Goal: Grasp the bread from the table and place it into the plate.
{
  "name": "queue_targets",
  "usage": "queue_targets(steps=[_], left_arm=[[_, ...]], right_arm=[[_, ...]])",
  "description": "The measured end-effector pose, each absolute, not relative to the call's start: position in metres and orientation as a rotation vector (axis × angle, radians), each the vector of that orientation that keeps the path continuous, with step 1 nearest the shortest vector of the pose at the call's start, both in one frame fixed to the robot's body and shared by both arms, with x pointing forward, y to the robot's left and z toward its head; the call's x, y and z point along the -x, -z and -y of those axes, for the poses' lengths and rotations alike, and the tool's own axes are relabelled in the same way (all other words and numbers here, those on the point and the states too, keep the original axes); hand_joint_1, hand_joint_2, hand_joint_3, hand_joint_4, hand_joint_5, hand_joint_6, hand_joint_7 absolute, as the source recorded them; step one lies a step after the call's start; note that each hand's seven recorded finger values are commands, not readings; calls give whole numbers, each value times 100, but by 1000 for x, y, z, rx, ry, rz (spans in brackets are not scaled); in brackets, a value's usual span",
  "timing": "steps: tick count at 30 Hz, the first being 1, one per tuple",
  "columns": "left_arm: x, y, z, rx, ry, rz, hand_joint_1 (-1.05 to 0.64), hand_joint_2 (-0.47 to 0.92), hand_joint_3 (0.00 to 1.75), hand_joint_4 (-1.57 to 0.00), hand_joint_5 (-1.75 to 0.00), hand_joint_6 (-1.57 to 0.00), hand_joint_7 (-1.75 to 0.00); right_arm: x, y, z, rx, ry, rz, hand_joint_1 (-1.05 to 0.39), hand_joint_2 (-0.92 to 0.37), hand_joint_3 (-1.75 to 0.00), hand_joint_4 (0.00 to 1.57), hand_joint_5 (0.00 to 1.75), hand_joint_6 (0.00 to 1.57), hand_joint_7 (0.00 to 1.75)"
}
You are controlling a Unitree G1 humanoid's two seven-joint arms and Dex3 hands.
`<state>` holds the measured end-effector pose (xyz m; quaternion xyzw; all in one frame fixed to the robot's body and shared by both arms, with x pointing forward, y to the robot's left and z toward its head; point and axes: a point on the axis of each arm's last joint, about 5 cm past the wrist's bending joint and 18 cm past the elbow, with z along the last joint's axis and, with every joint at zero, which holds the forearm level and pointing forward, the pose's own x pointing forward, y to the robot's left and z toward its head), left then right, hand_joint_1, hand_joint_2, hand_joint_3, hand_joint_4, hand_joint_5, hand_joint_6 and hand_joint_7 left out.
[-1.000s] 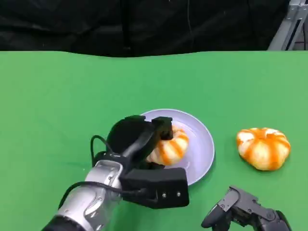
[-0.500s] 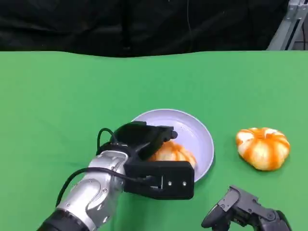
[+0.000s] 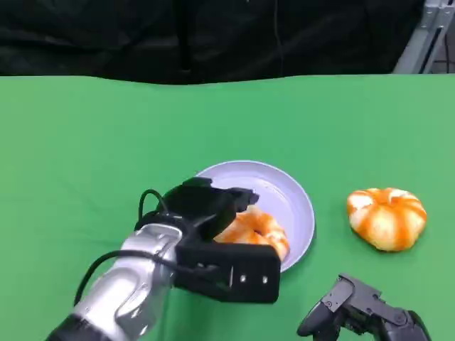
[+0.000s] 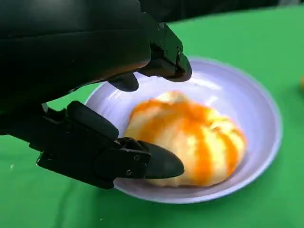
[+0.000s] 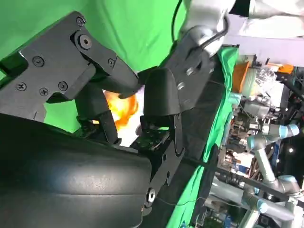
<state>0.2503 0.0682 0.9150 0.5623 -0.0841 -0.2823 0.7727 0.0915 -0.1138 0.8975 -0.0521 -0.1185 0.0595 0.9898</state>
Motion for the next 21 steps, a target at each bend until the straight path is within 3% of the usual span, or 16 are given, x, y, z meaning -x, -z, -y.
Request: queue_targets(steps=[6, 11, 12, 16, 21], left_arm=[[-245, -920, -80, -1179, 563, 207, -76, 92, 46, 0, -71, -20, -7], [-233, -936, -99, -1074, 517, 268, -76, 92, 47, 0, -72, -20, -7], [-233, -935, -101, -1074, 514, 260, -62, 92, 35, -14, -81, -35, -14], [-212, -934, -131, -714, 474, 294, -40, 92, 26, -32, -95, -55, -25], [-195, -930, -158, -499, 396, 330, -36, 92, 25, -34, -98, -58, -27]], right_arm=[[-92, -897, 114, 106, -119, 239, -16, -40, -132, 68, 170, 67, 145], [-93, -897, 114, 106, -119, 242, -16, -40, -132, 68, 170, 66, 145], [-93, -898, 114, 106, -119, 244, -15, -40, -132, 68, 170, 66, 145], [-93, -897, 114, 109, -119, 240, -15, -40, -132, 67, 170, 66, 145], [-94, -897, 114, 111, -118, 242, -15, -40, -131, 67, 170, 66, 146]])
